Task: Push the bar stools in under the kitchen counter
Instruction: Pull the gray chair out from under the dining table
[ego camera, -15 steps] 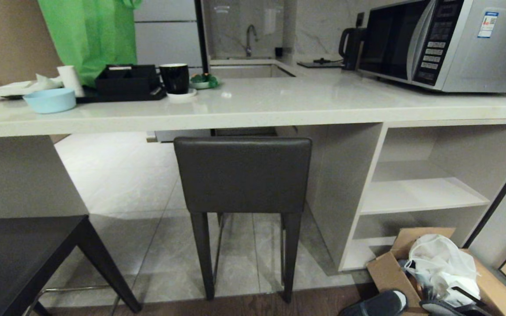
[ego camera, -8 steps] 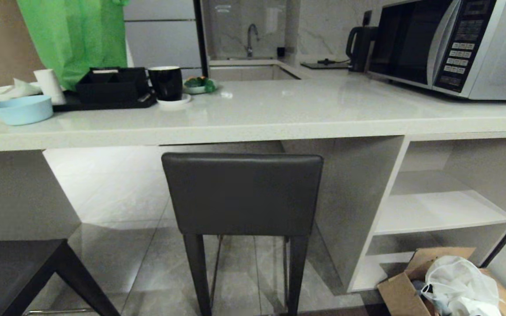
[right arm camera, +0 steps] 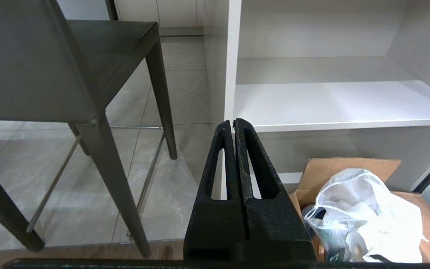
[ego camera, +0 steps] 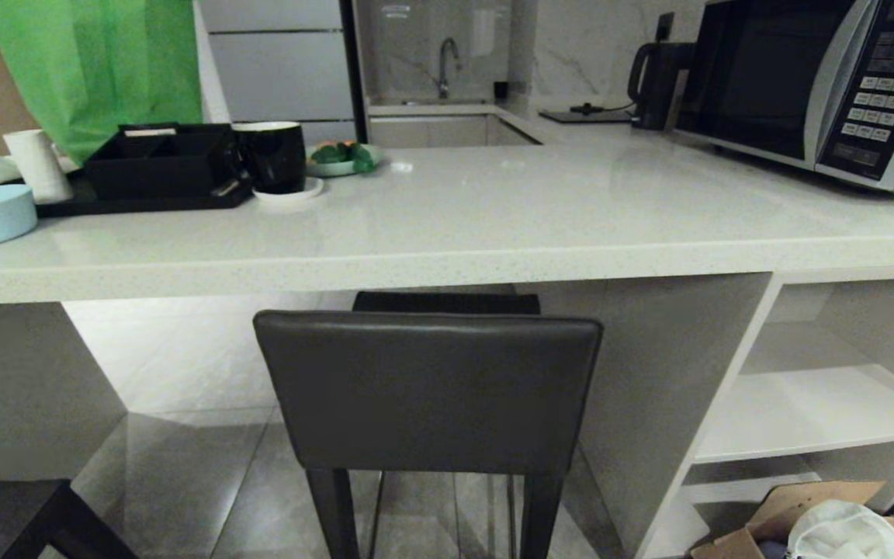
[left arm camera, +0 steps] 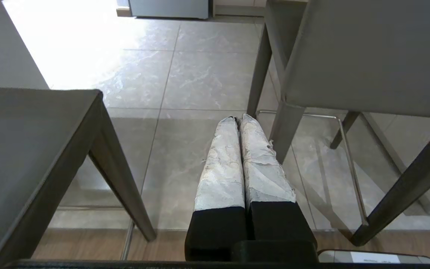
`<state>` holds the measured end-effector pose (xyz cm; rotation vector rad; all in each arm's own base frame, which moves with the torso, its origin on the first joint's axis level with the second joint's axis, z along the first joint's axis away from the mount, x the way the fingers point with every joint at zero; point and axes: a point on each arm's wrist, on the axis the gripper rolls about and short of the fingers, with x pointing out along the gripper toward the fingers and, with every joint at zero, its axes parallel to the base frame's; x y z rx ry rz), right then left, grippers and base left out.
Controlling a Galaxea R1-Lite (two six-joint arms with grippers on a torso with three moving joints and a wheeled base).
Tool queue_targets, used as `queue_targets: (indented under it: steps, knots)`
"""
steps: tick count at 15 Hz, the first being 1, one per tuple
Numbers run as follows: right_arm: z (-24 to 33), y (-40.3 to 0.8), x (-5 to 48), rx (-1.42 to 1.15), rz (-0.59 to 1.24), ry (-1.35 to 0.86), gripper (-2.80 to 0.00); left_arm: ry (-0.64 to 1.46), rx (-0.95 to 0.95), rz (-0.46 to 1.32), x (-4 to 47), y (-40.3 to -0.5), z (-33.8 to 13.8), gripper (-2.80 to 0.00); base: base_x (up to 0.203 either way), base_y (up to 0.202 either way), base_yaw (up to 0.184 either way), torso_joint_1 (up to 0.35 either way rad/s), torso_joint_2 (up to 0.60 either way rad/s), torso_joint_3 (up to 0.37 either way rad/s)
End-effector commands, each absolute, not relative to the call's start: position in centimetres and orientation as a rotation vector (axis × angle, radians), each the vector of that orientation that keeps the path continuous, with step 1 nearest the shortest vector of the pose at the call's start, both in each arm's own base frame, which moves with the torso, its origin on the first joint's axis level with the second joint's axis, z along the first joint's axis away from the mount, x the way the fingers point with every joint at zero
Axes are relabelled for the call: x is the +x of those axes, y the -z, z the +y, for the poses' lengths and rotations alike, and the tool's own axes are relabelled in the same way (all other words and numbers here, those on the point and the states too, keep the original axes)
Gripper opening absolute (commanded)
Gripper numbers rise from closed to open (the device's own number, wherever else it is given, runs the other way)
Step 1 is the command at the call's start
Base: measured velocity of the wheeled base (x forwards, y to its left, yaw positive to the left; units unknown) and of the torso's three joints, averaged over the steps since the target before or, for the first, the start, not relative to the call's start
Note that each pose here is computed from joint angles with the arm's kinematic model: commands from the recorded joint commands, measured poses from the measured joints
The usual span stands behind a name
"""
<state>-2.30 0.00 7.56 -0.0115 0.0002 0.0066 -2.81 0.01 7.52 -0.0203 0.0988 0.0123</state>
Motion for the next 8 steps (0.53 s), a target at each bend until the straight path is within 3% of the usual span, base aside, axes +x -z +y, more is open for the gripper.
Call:
queue_targets:
  steps: [1, 8]
  knots:
    - [0.01, -7.56, -2.29, -0.012, 0.001, -0.006, -2.80, -0.013, -0.021, 0.101, -2.80, -7.52, 0.01, -2.80, 0.000, 0.000, 0.000, 0.000, 0.00, 0.000]
    - [0.00, -7.56, -2.29, -0.012, 0.001, -0.006, -2.80, -0.013, -0.021, 0.101, -2.80, -7.52, 0.01, -2.80, 0.000, 0.000, 0.000, 0.000, 0.00, 0.000]
